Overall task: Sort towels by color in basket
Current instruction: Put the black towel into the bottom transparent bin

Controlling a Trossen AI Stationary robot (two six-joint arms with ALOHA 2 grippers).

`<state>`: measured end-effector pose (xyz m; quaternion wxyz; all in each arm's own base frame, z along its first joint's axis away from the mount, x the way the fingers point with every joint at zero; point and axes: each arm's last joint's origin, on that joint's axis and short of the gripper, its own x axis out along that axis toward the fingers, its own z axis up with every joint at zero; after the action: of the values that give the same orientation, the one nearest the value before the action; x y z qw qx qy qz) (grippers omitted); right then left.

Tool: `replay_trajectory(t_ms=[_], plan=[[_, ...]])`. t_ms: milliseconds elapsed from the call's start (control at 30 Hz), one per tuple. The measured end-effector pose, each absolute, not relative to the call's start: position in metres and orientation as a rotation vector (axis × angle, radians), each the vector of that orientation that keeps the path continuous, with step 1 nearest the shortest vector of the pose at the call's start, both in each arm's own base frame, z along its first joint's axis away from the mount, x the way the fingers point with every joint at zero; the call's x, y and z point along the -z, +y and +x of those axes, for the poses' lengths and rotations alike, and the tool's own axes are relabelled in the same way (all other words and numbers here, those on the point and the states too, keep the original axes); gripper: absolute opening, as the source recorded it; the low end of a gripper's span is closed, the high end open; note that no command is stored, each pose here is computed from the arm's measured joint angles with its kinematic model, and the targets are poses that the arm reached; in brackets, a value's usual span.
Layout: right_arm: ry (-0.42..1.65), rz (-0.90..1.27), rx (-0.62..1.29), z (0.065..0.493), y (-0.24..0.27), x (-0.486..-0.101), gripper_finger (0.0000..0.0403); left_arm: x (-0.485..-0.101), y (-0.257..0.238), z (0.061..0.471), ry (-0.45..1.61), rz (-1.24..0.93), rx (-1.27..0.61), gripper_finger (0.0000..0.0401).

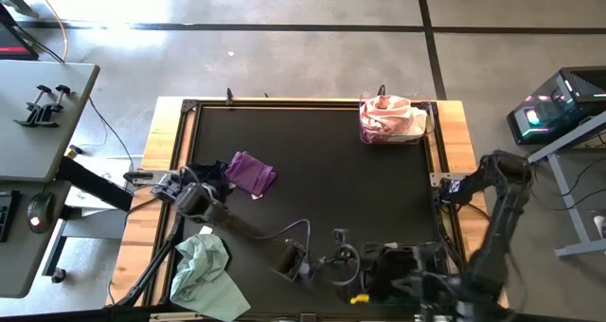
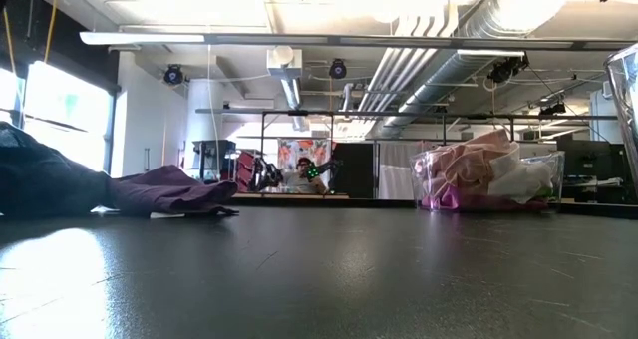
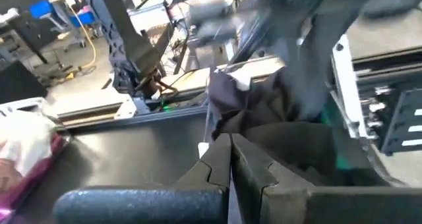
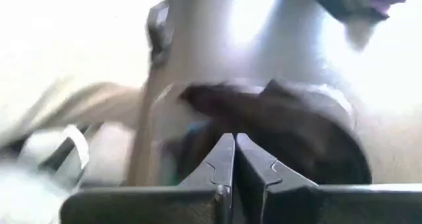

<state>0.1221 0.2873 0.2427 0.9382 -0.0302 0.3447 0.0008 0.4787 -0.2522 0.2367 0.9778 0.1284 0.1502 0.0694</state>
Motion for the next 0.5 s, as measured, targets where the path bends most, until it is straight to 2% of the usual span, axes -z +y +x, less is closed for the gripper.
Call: replay_trajectory(t_ms=[133, 267, 500], plan=[[0.662, -0.033, 0.113, 0.148, 0.268, -0.217, 0.0001, -0.241, -0.266, 0.463, 0.341, 0.36, -0.225, 0.0], [0.773, 0.034, 0.178, 0.166, 0.247, -0.194, 0.0, -0.234, -0.273, 0.45, 0.393, 0.42, -0.333, 0.0], [0.879, 0.163, 0.115, 0.163, 0.237, -0.16, 0.0, -0.224, -0.273, 0.442, 0.462, 0.36, -0.366, 0.0]])
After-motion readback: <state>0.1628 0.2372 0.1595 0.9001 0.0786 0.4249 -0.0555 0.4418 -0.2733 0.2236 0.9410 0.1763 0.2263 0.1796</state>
